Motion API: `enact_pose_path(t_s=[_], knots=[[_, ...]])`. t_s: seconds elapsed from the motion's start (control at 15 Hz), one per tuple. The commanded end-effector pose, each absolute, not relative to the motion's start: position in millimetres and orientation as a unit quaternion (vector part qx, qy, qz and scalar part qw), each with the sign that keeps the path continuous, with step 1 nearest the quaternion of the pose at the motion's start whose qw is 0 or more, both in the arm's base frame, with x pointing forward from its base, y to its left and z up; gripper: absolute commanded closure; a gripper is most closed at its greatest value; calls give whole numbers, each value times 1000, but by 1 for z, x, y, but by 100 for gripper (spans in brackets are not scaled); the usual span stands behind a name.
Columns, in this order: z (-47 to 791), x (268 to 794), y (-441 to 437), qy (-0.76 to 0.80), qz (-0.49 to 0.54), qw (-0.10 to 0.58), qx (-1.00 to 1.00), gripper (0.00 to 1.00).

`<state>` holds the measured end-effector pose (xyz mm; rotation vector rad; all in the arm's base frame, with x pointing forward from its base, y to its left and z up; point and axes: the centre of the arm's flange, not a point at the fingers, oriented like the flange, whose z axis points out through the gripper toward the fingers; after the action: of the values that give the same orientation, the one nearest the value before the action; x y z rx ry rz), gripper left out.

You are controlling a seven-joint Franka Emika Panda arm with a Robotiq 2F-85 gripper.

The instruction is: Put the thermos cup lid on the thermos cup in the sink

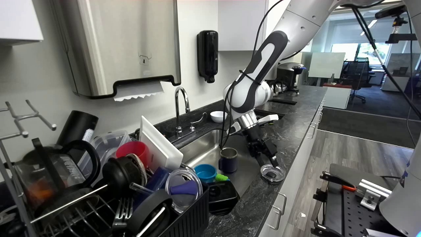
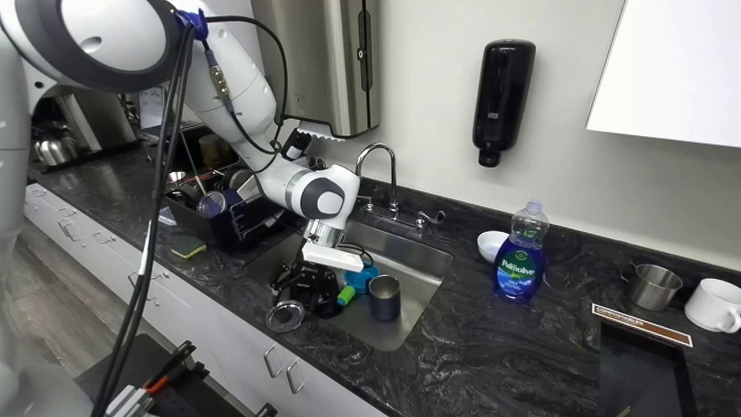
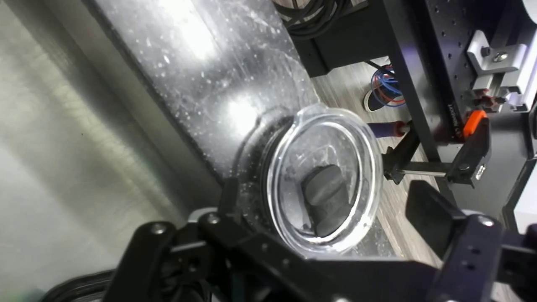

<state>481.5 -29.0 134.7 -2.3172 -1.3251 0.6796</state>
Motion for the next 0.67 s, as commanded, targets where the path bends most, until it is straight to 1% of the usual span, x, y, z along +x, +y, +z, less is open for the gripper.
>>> enact_pose_path(t_s=[0.0, 0.2, 0.27, 0.33, 0.4, 0.47, 0.53, 0.6], knots=[[136, 478, -29, -476, 249, 197, -820, 0], [135, 477, -29, -476, 250, 197, -820, 0], [135, 477, -29, -475, 251, 198, -820, 1], [135, 476, -29, -475, 251, 198, -820, 7], [135, 476, -29, -475, 252, 198, -819, 27], [134, 476, -29, -475, 252, 198, -819, 32], [134, 475, -29, -476, 253, 197, -819, 41], [134, 475, -29, -476, 253, 198, -819, 47]])
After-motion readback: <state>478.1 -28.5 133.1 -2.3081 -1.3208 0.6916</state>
